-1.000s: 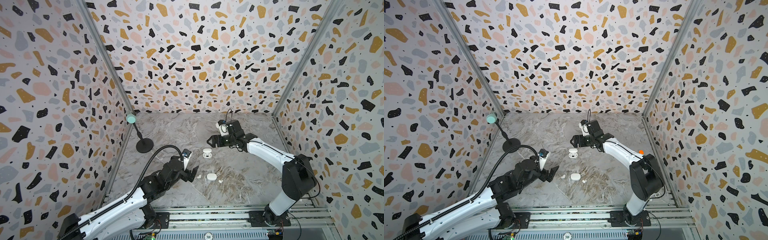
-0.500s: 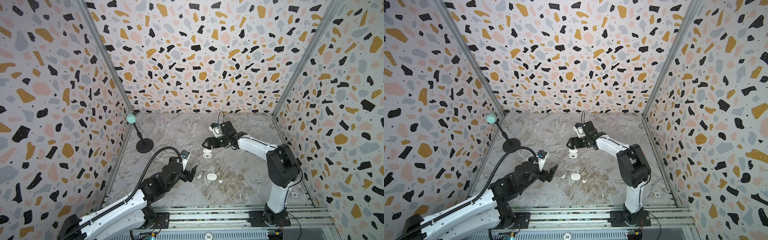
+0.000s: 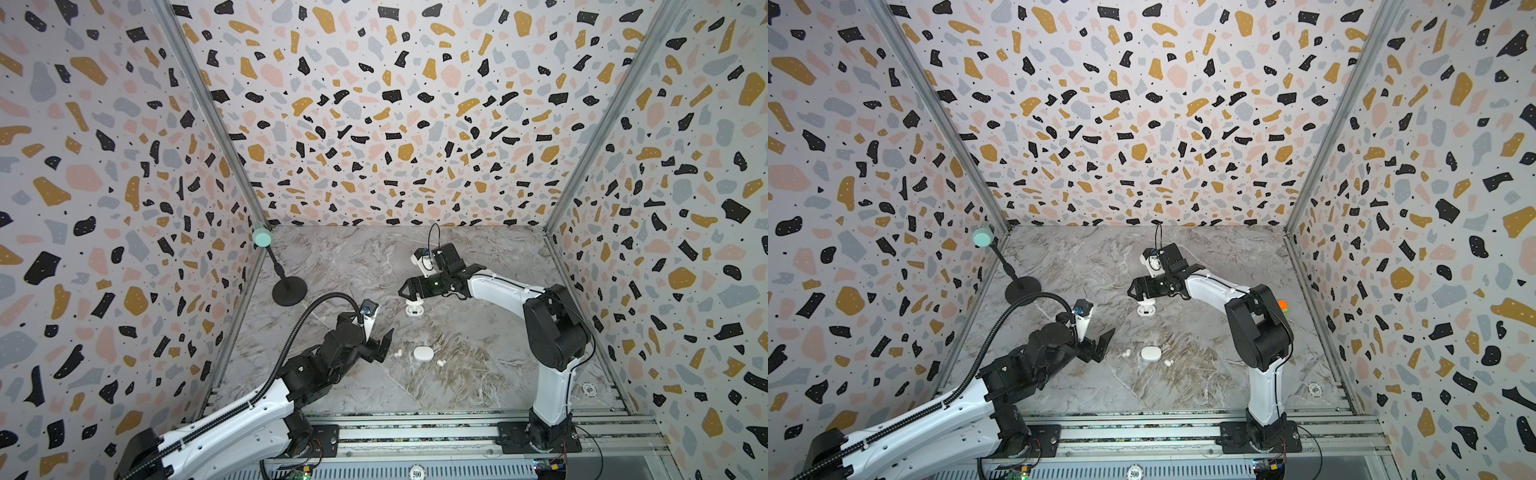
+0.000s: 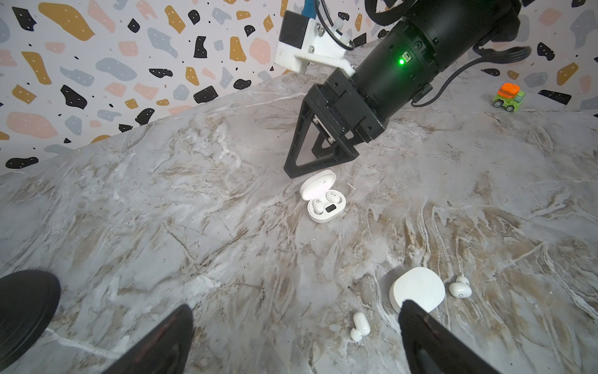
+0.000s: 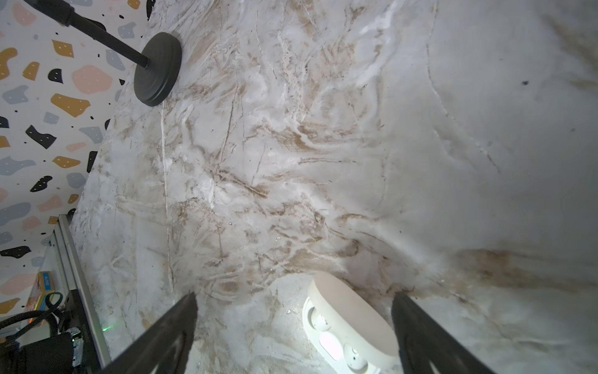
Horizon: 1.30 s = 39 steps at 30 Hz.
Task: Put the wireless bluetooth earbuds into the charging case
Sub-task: 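Move the right gripper over the open case lid, then press the case lid down with the right gripper to close it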
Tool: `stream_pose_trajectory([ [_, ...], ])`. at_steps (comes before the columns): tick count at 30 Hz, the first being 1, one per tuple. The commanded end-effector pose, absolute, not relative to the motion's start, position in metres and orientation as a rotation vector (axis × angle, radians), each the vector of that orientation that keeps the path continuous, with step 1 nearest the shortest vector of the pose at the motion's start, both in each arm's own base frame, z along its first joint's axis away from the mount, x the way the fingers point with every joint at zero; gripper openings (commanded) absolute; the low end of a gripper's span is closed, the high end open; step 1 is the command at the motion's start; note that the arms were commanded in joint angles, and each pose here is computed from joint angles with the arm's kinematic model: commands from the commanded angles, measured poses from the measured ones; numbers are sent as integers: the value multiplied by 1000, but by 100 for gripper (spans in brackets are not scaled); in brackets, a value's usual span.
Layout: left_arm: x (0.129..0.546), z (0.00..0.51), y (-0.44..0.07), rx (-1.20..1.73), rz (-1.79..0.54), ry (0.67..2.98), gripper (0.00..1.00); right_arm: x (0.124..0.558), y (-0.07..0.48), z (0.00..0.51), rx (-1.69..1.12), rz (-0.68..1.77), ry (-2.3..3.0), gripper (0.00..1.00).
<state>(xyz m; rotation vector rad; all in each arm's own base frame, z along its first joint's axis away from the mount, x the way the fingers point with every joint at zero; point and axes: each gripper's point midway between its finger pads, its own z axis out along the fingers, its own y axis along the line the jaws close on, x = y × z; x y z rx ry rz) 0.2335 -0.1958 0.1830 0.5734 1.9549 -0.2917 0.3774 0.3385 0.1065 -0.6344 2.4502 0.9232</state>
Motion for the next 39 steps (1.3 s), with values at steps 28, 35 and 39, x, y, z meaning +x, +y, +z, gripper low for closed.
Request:
stream_pose_trajectory([
  [28, 236, 188, -197, 552, -304, 1926, 100, 363, 352, 111, -718, 901, 2440, 95],
  [35, 236, 187, -198, 553, -306, 1927, 100, 356, 352, 114, -726, 901, 2433, 95],
  [39, 236, 187, -199, 554, -307, 1930, 100, 351, 352, 112, -732, 891, 2438, 95],
])
